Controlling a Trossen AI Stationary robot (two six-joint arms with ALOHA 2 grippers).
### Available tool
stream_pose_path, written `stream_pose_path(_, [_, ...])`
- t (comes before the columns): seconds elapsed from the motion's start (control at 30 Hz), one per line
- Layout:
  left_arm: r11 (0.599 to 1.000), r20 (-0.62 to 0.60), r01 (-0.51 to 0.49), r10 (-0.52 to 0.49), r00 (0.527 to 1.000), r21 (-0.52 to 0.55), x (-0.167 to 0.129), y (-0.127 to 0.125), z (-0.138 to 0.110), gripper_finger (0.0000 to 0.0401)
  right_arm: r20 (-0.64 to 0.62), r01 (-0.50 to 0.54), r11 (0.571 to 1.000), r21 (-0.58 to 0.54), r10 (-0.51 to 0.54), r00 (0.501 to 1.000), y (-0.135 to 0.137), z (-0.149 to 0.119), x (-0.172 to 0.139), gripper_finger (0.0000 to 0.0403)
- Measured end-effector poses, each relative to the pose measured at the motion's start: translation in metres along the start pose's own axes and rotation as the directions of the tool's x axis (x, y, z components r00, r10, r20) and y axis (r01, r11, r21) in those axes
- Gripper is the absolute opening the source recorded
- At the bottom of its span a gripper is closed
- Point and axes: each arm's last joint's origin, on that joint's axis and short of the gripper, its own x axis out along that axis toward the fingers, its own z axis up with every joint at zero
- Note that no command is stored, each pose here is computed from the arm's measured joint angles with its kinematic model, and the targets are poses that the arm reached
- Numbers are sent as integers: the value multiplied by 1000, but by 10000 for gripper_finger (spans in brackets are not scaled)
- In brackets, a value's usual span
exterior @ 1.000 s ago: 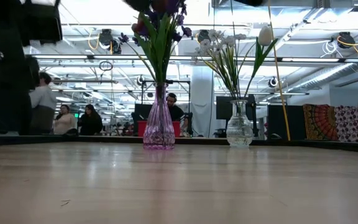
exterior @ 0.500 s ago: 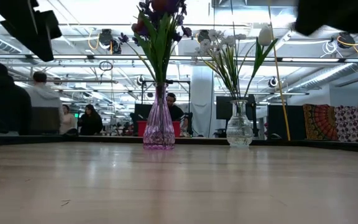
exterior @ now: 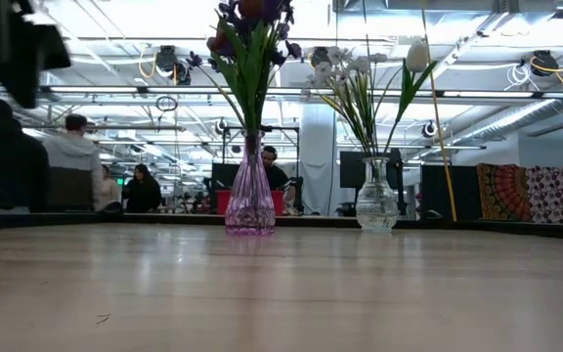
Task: Sort flowers into vase by color
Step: Move the white flowers to the center of the table
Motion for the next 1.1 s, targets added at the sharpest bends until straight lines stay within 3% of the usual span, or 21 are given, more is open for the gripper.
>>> stream_pose_path(0.23, [993, -230, -39, 12, 973, -116, 27, -12, -24, 214, 18, -42, 997, -66, 43, 999, -18, -2, -6, 0])
stream_pose_path(0.43, [982, -473, -84, -7, 881, -172, 54, -31, -50, 214, 12, -44, 989, -141, 46, 999, -18, -2, -6, 0])
stream_pose_path(0.93, [995, -504, -96, 63, 861, -40, 87, -50, -77, 213, 12, -42, 978, -206, 46, 999, -18, -2, -6, 0])
stream_pose_path(1.1, [997, -509, -74, 57, 859, -13, 95, -48, -71, 170, 13, -45, 978, -202, 48, 999, -18, -2, -6, 0])
